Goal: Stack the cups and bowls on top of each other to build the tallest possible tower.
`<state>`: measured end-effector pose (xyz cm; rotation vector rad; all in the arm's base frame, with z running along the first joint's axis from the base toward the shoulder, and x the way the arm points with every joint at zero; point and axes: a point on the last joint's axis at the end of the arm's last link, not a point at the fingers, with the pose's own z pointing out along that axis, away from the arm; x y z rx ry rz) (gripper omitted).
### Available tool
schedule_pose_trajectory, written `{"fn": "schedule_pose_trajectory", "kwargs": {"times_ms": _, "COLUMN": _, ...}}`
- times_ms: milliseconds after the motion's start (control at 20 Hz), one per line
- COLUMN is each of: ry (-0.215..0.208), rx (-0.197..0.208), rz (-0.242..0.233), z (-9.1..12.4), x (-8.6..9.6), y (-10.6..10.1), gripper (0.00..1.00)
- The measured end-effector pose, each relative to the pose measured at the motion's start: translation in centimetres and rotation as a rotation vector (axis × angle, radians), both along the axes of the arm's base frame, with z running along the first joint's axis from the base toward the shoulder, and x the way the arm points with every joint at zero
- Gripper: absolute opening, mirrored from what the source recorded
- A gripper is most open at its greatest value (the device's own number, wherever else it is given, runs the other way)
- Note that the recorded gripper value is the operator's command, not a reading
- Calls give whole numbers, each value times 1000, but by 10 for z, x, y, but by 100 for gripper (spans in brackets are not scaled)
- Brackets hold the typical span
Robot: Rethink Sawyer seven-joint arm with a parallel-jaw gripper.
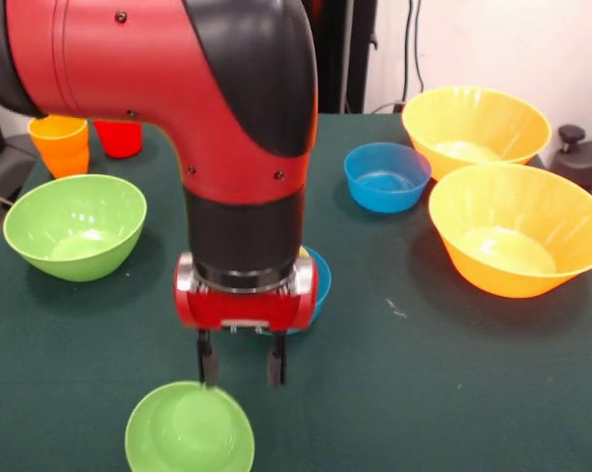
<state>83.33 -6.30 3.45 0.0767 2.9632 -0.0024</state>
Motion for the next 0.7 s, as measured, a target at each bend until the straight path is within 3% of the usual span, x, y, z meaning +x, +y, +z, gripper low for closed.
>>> {"fn": "schedule_pose_trajectory", "kwargs": {"times_ms": 300, "ry": -25, "rx": 19, "rz": -15, "z": -22, "x": 15, "y": 5, "gripper": 100}}
{"fn": "schedule_pose_trajectory", "kwargs": {"times_ms": 550, "ry": -2, "rx": 24, "rz": -6, "z": -52, "x": 14, "y": 21, "gripper": 100}}
{"fn": "schedule_pose_trajectory", "kwargs": {"times_ms": 700, "ry": 36, "rx": 24, "rz": 6, "z": -69, "x": 9, "y": 34, "gripper": 100}}
